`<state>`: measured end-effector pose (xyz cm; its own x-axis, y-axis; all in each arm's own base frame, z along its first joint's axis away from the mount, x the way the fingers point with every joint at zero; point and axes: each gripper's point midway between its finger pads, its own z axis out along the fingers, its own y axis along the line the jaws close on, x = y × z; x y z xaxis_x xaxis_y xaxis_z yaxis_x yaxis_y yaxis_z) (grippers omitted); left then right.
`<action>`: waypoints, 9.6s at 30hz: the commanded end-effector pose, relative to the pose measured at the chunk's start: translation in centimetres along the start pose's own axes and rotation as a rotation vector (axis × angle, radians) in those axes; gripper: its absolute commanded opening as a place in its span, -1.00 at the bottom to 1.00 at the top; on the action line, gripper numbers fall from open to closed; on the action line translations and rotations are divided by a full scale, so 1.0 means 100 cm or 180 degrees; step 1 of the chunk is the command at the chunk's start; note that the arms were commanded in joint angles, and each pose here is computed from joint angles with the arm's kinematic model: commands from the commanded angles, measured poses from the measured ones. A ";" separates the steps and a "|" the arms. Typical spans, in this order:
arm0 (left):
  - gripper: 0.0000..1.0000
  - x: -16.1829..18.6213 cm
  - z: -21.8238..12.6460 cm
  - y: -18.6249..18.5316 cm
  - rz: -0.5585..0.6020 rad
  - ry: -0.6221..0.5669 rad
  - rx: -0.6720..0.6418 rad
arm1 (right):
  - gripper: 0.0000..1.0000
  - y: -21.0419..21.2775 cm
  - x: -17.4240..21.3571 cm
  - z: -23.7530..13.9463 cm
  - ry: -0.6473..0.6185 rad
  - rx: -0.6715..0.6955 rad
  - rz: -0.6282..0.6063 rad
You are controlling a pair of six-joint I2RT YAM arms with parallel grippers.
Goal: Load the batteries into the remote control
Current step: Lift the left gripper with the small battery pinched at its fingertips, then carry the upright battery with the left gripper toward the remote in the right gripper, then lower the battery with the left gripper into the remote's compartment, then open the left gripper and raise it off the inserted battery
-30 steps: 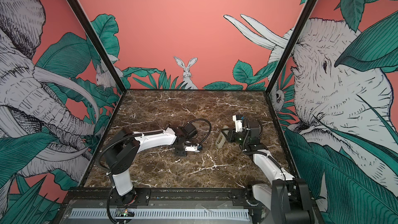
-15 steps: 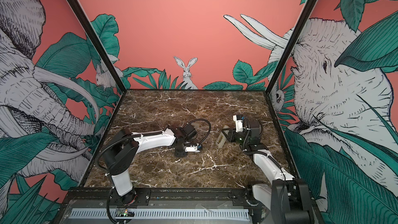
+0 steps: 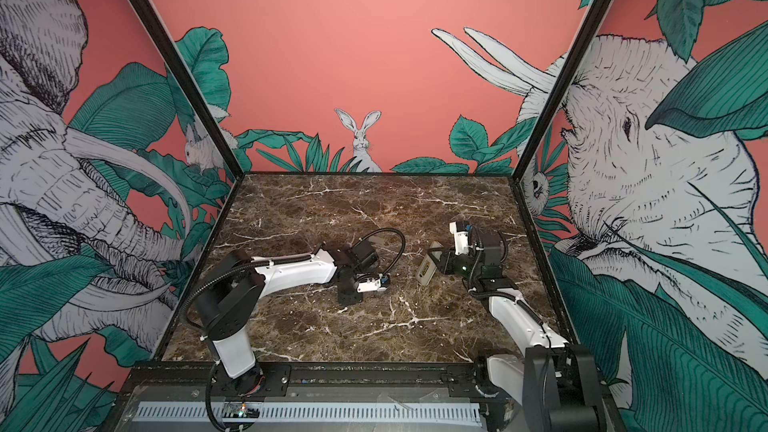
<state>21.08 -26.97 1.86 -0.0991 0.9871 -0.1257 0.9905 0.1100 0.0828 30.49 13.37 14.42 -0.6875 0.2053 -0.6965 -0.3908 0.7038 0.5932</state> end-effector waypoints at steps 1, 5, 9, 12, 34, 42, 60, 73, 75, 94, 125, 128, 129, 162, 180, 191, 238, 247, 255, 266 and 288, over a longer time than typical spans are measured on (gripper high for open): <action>-1.00 0.006 -0.002 -0.011 -0.0537 -0.0008 0.0113 | -1.00 0.012 -0.021 -0.003 -0.0175 -0.0127 -0.0153; -1.00 0.002 -0.010 -0.004 -0.1149 0.0052 0.0033 | -1.00 0.012 -0.021 -0.003 -0.0174 -0.0141 -0.0147; -1.00 0.002 -0.025 0.001 -0.1633 0.0146 -0.0027 | -1.00 0.014 -0.020 -0.003 -0.0177 -0.0171 -0.0142; -1.00 -0.001 -0.030 0.001 -0.1938 0.0078 -0.0022 | -1.00 0.015 -0.020 -0.003 -0.0190 -0.0185 -0.0142; -0.81 0.000 0.000 0.004 -0.2678 -0.0021 -0.0324 | -1.00 0.015 -0.020 -0.001 -0.0186 -0.0209 -0.0147; -0.40 0.003 -0.006 0.003 -0.2678 0.0008 -0.0378 | -1.00 0.015 -0.019 -0.001 -0.0186 -0.0210 -0.0142; -0.37 0.022 -0.010 -0.014 -0.2695 0.0107 -0.0382 | -1.00 0.018 -0.022 0.000 -0.0195 -0.0235 -0.0153; -0.57 0.013 -0.006 -0.014 -0.2637 -0.0007 -0.0307 | -1.00 0.017 -0.020 0.000 -0.0187 -0.0224 -0.0154; -0.66 0.012 -0.006 -0.015 -0.2641 -0.0031 -0.0297 | -1.00 0.017 -0.019 0.000 -0.0183 -0.0223 -0.0148; -1.00 -0.005 -0.031 -0.010 -0.2565 -0.0498 -0.0294 | -1.00 0.017 -0.020 -0.001 -0.0181 -0.0218 -0.0152; -1.00 -0.063 -0.128 0.004 -0.2118 -0.1950 -0.0389 | -1.00 0.040 -0.021 0.005 -0.0207 -0.0756 -0.0127; -1.00 -0.069 -0.135 0.003 -0.2083 -0.2016 -0.0393 | -1.00 0.041 -0.020 0.007 -0.0201 -0.0790 -0.0114; -1.00 -0.071 -0.137 0.003 -0.2071 -0.2032 -0.0397 | -1.00 0.041 -0.020 0.007 -0.0197 -0.0798 -0.0108; -1.00 -0.140 -0.169 -0.004 -0.1711 -0.2285 -0.0370 | -1.00 0.057 -0.031 0.007 -0.0322 -0.1169 -0.0050; -1.00 -0.157 -0.142 0.006 -0.1754 -0.1761 -0.0389 | -1.00 0.062 -0.026 0.008 -0.0279 -0.1202 -0.0090; -1.00 -0.156 -0.129 0.015 -0.1834 -0.1532 -0.0507 | -1.00 0.062 -0.026 0.009 -0.0272 -0.1215 -0.0090; -1.00 -0.167 -0.129 0.039 -0.1950 -0.1511 -0.0524 | -1.00 0.081 -0.027 0.007 -0.0216 -0.1539 0.0060; -1.00 -0.166 -0.134 0.040 -0.1914 -0.1539 -0.0538 | -1.00 0.097 -0.037 0.000 -0.0277 -0.1958 0.0379; -1.00 -0.160 -0.135 0.037 -0.1882 -0.1493 -0.0542 | -1.00 0.097 -0.036 0.001 -0.0239 -0.2003 0.0411; -0.82 -0.156 -0.137 0.035 -0.1838 -0.1445 -0.0537 | -1.00 0.096 -0.035 0.002 -0.0188 -0.1897 0.0347; -0.63 -0.152 -0.147 0.037 -0.1879 -0.1526 -0.0592 | -1.00 0.096 -0.036 0.004 -0.0155 -0.1977 0.0454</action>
<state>24.72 -40.40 17.57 -0.5146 0.6204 -0.5919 0.7560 0.6540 0.0283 30.67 18.64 19.11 -0.7700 0.3570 -0.5289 -0.4764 0.2298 0.8487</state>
